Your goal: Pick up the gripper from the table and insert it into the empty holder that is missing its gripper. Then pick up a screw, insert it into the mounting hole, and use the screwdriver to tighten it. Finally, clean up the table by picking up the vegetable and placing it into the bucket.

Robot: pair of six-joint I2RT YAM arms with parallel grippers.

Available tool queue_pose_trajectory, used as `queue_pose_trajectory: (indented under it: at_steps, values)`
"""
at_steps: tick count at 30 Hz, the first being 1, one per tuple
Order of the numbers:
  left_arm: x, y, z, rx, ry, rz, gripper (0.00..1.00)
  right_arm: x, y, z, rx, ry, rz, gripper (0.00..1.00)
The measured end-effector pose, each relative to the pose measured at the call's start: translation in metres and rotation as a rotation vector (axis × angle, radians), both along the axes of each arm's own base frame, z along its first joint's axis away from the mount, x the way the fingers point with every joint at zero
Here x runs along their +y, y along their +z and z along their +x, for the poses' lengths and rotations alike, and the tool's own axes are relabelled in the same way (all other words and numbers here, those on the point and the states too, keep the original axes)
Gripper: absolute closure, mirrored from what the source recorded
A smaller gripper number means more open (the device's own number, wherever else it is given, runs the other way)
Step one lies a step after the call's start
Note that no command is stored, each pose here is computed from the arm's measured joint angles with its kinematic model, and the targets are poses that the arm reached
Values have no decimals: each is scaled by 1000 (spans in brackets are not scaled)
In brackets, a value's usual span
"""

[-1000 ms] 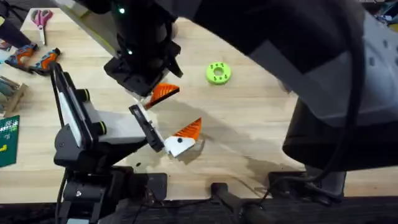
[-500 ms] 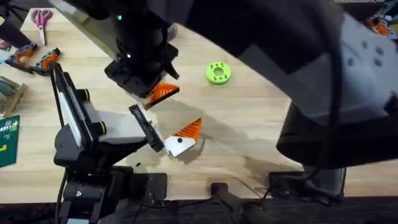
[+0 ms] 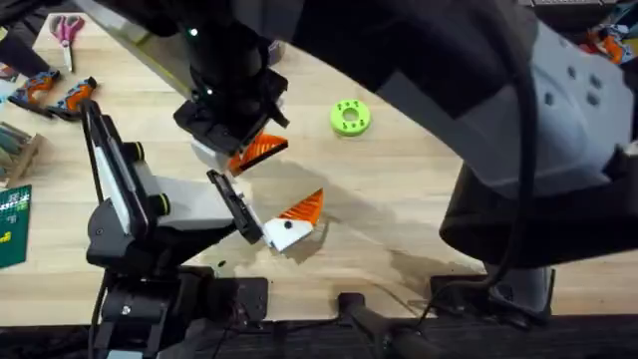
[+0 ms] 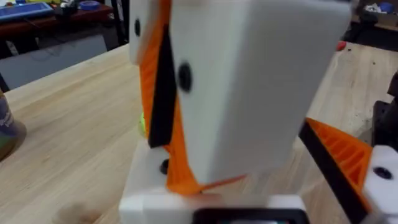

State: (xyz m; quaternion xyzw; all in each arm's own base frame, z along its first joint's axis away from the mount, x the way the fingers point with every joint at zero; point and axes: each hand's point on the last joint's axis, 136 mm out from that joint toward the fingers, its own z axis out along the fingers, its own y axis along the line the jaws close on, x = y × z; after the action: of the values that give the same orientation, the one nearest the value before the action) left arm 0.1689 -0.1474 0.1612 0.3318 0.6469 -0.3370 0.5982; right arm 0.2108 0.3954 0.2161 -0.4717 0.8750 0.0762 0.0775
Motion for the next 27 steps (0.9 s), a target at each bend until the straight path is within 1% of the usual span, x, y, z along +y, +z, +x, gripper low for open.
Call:
queue_pose_trajectory:
  at_steps: [2,7,9,10,16,23,24,27]
  values:
    - [0,0,0,0,0,0,15,-1,0,2,-3,-5,-1,621]
    - [0,0,0,-1,1,0,15,-1,1,3,-6,-8,1,606]
    - [0,0,0,-7,-1,3,15,1,8,9,-18,-18,38,579]
    - [0,0,0,-8,-1,4,15,-10,28,18,-39,-41,83,540]
    - [0,0,0,-8,-1,4,15,-42,66,43,-99,-99,154,504]
    - [0,0,0,-8,-1,4,16,-83,97,71,-160,-194,207,492]
    - [0,0,0,-8,-1,4,15,-100,104,83,-175,-241,215,489]
    - [0,0,0,-8,-1,4,14,-112,105,91,-177,-275,209,487]
